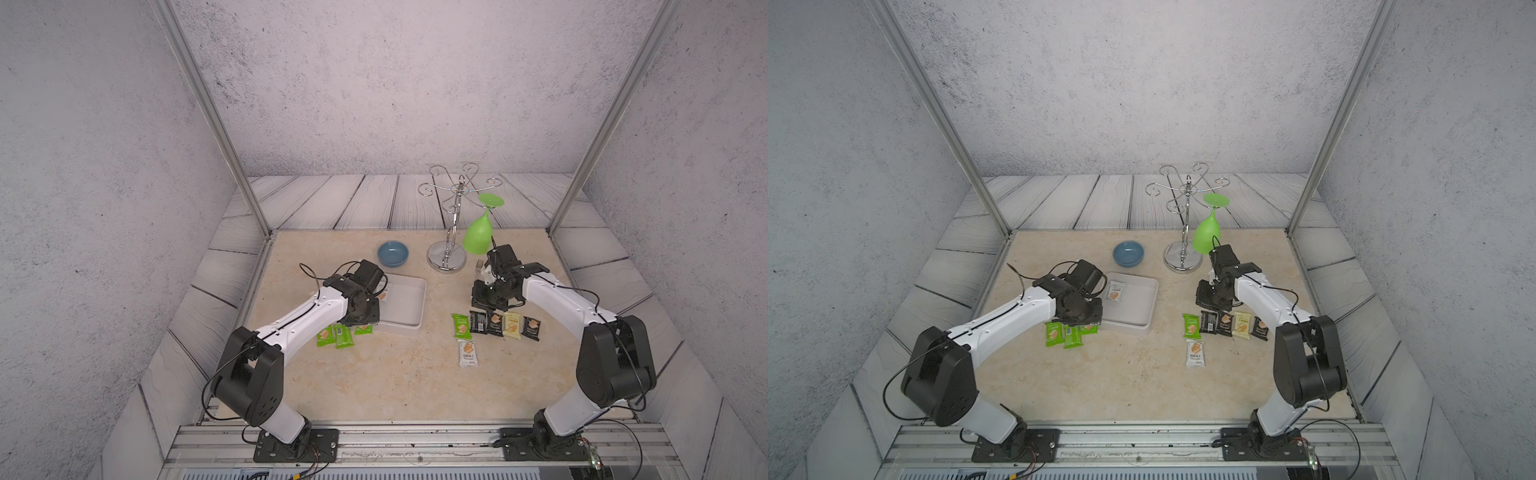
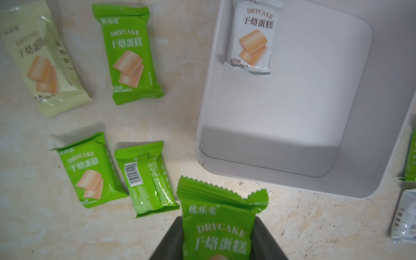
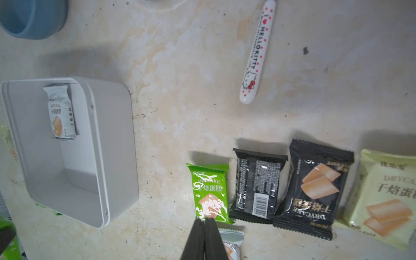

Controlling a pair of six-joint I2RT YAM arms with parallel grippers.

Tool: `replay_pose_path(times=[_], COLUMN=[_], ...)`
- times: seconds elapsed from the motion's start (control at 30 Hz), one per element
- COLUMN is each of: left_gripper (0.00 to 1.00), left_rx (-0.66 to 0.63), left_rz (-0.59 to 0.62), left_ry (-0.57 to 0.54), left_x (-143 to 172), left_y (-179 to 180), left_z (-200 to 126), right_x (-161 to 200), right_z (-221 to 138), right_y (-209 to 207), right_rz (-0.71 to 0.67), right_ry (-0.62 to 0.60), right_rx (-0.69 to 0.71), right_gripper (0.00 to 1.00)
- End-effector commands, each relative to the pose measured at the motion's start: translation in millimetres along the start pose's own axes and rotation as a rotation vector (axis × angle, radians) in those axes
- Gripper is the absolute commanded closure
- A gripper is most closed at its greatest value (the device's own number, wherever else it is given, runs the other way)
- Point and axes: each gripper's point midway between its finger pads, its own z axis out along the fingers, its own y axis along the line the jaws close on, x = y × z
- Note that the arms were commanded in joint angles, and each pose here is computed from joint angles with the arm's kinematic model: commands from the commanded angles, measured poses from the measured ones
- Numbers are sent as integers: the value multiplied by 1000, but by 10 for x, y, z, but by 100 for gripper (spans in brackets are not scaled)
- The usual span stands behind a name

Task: Take the cookies out of the storage box
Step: Place the cookie at the center of the board.

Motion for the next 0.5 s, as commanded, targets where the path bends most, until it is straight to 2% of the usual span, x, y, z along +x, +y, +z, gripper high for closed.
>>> replay_pose_path(times=[0.0,0.47], left_gripper=[59,59], left_rx=[-26,-52], left_rz=[-23,11], left_ry=[-18,14], left_x=[119,640], left_y=[105,200], left_z=[-47,219], right_x=[74,349], right_z=[-74,-200], right_y=[40,61], right_rz=[2,-12], right_ry=[-15,-26], right_rx=[19,42], right_gripper=[91,91])
